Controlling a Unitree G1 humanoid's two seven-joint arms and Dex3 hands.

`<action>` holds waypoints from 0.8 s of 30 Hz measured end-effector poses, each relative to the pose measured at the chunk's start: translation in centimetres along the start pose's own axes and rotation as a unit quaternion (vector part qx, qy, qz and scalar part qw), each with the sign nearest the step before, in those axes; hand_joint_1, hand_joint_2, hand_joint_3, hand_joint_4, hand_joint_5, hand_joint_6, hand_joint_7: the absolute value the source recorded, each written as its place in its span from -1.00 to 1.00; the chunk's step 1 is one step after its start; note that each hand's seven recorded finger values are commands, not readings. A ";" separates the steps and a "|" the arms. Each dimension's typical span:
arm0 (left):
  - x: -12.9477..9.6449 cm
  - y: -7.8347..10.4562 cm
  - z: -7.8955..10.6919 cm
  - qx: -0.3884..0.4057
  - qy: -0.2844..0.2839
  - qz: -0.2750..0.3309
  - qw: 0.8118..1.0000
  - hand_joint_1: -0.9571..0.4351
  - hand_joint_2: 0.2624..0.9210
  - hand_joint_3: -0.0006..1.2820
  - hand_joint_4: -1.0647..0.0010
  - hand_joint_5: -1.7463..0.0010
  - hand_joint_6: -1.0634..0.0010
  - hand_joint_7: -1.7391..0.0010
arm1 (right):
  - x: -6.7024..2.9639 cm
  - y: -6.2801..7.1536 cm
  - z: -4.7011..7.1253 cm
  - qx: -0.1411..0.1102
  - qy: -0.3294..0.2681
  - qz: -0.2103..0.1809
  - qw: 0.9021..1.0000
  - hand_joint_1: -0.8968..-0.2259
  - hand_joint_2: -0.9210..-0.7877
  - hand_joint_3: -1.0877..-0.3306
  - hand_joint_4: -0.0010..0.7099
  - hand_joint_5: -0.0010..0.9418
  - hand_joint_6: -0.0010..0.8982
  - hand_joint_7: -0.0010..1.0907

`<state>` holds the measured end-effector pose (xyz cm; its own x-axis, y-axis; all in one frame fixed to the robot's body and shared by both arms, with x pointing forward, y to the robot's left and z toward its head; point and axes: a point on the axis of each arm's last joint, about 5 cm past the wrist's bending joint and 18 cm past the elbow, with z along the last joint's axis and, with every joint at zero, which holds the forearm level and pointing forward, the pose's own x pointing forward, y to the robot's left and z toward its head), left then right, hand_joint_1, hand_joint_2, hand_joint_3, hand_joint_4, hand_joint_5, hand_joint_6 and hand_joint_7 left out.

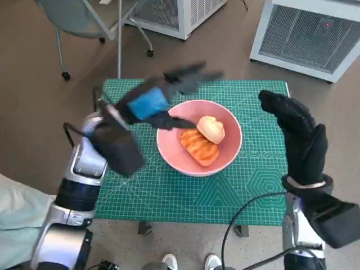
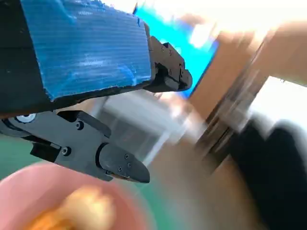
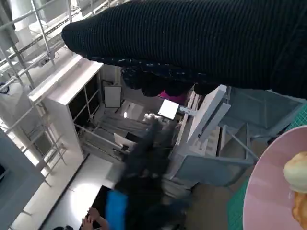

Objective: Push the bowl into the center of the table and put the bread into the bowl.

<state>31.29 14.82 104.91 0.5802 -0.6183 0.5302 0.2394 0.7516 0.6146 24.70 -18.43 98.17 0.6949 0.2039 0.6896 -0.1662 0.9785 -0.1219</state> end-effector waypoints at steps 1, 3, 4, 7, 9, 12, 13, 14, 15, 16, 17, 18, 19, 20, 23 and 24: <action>0.0 -0.2 -0.1 -0.018 -0.010 0.016 1.000 -0.36 1.00 -0.66 0.68 0.98 0.30 0.95 | 0.07 0.0 0.0 0.000 0.000 0.000 1.000 -0.45 -1.00 -0.16 -0.58 -0.98 -1.00 -0.29; -0.1 -0.6 -0.3 -0.055 -0.025 0.041 0.997 -0.39 1.00 -0.57 0.67 0.98 0.33 0.96 | 0.28 -0.1 0.2 0.000 -0.001 0.000 1.000 -0.44 -1.00 -0.15 -0.57 -0.98 -1.00 -0.28; -0.2 -0.8 -0.4 -0.072 -0.031 0.051 0.996 -0.42 1.00 -0.53 0.67 0.98 0.36 0.96 | 0.39 -0.1 0.2 -0.001 -0.003 0.000 1.000 -0.43 -1.00 -0.14 -0.57 -0.98 -1.00 -0.27; -0.4 -1.5 -0.8 -0.129 -0.041 0.077 0.988 -0.46 1.00 -0.47 0.66 0.98 0.39 0.97 | 0.95 -0.2 0.6 -0.003 -0.011 0.002 1.000 -0.43 -1.00 -0.14 -0.56 -0.98 -1.00 -0.25; -0.6 -2.0 -1.0 -0.156 -0.043 0.087 0.983 -0.50 1.00 -0.44 0.66 0.98 0.41 0.98 | 1.29 -0.4 0.8 -0.006 -0.017 0.003 1.000 -0.41 -1.00 -0.13 -0.54 -0.97 -1.00 -0.24; -0.7 -2.5 -1.2 -0.194 -0.044 0.094 0.975 -0.53 1.00 -0.43 0.65 0.99 0.43 0.98 | 1.78 -0.5 1.0 -0.011 -0.024 0.003 1.000 -0.39 -1.00 -0.13 -0.53 -0.97 -1.00 -0.22; -0.7 -2.7 -1.3 -0.204 -0.045 0.095 0.973 -0.53 1.00 -0.42 0.65 0.99 0.43 0.98 | 1.95 -0.5 1.1 -0.011 -0.027 0.003 1.000 -0.39 -1.00 -0.13 -0.52 -0.97 -1.00 -0.22; -0.8 -2.8 -1.4 -0.213 -0.045 0.095 0.971 -0.54 1.00 -0.42 0.66 0.99 0.44 0.99 | 2.16 -0.5 1.2 -0.012 -0.031 0.003 0.999 -0.38 -1.00 -0.12 -0.52 -0.97 -1.00 -0.21; -0.8 -2.9 -1.4 -0.219 -0.046 0.095 0.970 -0.54 1.00 -0.42 0.66 0.99 0.45 0.99 | 2.33 -0.5 1.2 -0.013 -0.034 0.004 0.999 -0.37 -1.00 -0.12 -0.52 -0.97 -1.00 -0.21; -0.8 -3.0 -1.4 -0.224 -0.048 0.095 0.969 -0.55 1.00 -0.42 0.67 0.99 0.46 0.99 | 2.51 -0.5 1.3 -0.013 -0.038 0.004 0.999 -0.37 -1.00 -0.12 -0.52 -0.97 -1.00 -0.21; -0.9 -3.1 -1.4 -0.228 -0.050 0.094 0.968 -0.55 1.00 -0.42 0.67 0.99 0.46 0.99 | 2.67 -0.5 1.4 -0.014 -0.040 0.005 0.999 -0.36 -1.00 -0.12 -0.52 -0.97 -1.00 -0.21; -0.9 -3.2 -1.5 -0.232 -0.051 0.094 0.967 -0.55 1.00 -0.40 0.68 0.99 0.48 0.99 | 2.86 -0.5 1.4 -0.015 -0.042 0.006 0.999 -0.36 -1.00 -0.12 -0.53 -0.98 -1.00 -0.20; -0.9 -3.3 -1.5 -0.233 -0.052 0.094 0.966 -0.55 1.00 -0.40 0.68 1.00 0.49 0.99 | 3.03 -0.5 1.4 -0.015 -0.044 0.006 0.999 -0.35 -1.00 -0.12 -0.53 -0.98 -1.00 -0.20; -1.0 -3.3 -1.5 -0.234 -0.055 0.094 0.966 -0.55 1.00 -0.38 0.69 1.00 0.51 1.00 | 3.22 -0.5 1.5 -0.015 -0.046 0.007 0.999 -0.35 -1.00 -0.11 -0.54 -0.98 -1.00 -0.20; -1.1 -3.5 -1.5 -0.235 -0.063 0.096 0.965 -0.56 1.00 -0.35 0.71 1.00 0.53 1.00 | 3.63 -0.5 1.5 -0.019 -0.048 0.011 0.999 -0.35 -1.00 -0.11 -0.55 -0.99 -1.00 -0.20; -1.1 -3.5 -1.5 -0.235 -0.066 0.097 0.965 -0.56 1.00 -0.34 0.72 1.00 0.53 1.00 | 3.73 -0.5 1.5 -0.019 -0.048 0.011 0.999 -0.35 -1.00 -0.11 -0.55 -0.99 -1.00 -0.20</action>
<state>30.96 13.19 101.32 0.5534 -0.4558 0.6971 0.4808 0.8583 0.1795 26.35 -18.22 101.84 0.6205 0.2241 0.7515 -0.1534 0.9745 -0.1640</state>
